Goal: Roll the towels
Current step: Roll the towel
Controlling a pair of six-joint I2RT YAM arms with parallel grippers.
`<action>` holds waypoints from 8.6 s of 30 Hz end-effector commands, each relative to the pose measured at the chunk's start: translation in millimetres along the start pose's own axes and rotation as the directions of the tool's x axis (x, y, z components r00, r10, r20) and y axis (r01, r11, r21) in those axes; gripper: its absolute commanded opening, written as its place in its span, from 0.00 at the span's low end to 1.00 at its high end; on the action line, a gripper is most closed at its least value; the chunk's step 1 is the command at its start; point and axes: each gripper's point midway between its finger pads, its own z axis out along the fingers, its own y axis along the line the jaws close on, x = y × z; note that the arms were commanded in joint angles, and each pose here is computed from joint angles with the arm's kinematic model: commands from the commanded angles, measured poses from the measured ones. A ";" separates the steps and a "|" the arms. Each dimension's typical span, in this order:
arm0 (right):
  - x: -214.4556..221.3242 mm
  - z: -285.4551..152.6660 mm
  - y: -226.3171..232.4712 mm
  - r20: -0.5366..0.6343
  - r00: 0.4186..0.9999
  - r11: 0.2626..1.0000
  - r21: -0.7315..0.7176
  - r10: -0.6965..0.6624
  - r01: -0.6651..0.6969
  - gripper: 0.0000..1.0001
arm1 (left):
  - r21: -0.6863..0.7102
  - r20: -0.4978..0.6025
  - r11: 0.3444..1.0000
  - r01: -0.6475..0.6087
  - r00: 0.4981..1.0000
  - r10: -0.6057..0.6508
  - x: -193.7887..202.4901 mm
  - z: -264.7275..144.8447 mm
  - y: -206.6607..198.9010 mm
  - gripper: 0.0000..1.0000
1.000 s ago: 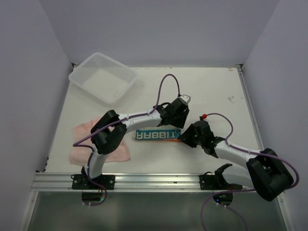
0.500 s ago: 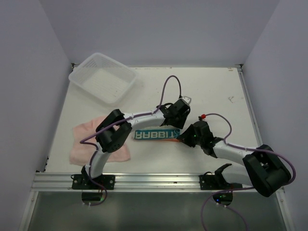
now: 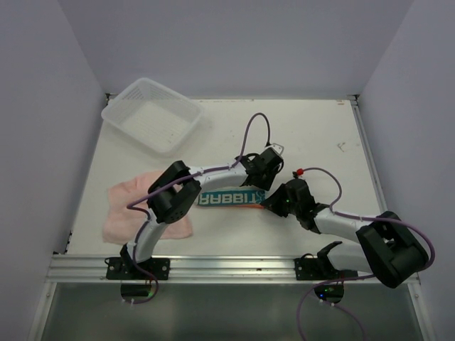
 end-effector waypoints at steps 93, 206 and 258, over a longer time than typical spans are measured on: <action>-64.1 -42.0 35.6 0.150 0.874 0.876 0.229 -0.462 0.424 0.47 | 0.330 0.135 0.903 0.274 0.934 -0.332 -81.7 -40.2 1.4 0.00; -24.8 -28.4 32.7 0.088 0.540 0.504 0.506 -0.837 0.699 0.25 | 0.241 0.136 0.877 0.416 0.880 -0.455 -24.1 -18.6 62.6 0.00; -18.0 20.7 -0.5 0.000 0.931 0.922 0.140 -0.366 0.362 0.42 | 0.257 0.115 0.862 0.437 0.872 -0.477 -8.7 -20.0 62.2 0.00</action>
